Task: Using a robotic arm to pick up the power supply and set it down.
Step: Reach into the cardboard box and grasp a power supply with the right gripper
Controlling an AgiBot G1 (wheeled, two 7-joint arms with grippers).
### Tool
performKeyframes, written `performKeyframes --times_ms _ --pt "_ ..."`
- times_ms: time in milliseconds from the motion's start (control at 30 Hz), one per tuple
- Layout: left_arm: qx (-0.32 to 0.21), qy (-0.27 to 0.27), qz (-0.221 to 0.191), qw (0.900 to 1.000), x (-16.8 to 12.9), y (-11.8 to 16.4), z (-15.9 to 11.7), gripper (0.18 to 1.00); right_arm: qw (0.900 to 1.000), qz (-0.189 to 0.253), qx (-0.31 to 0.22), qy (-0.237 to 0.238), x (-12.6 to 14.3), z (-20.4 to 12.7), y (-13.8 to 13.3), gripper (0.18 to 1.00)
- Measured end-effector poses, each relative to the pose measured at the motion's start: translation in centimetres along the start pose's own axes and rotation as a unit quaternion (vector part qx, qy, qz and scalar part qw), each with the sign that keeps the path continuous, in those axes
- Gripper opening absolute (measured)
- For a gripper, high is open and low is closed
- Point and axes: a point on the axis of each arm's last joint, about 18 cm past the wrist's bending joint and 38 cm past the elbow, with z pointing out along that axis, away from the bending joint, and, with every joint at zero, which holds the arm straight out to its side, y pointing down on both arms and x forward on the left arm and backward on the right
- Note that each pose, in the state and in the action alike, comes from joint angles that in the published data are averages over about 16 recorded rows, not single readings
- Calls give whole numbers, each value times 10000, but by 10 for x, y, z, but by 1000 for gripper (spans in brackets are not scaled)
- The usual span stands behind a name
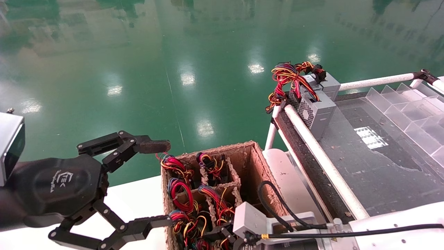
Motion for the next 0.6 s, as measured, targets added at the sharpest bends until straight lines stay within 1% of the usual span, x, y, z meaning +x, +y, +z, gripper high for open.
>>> performKeyframes --times_ms 133,333,533,600 --pt "0 0 0 10000 0 0 0 1001 10000 24 -12 11 2 6 1 991" --pt "0 0 0 10000 0 0 0 1001 10000 67 -6 -13 4 10 1 959" --pt "0 0 0 10000 0 0 0 1001 9999 115 34 -88 3 10 0 896" --pt "0 0 0 10000 0 0 0 1001 9998 126 46 -122 2 9 0 860"
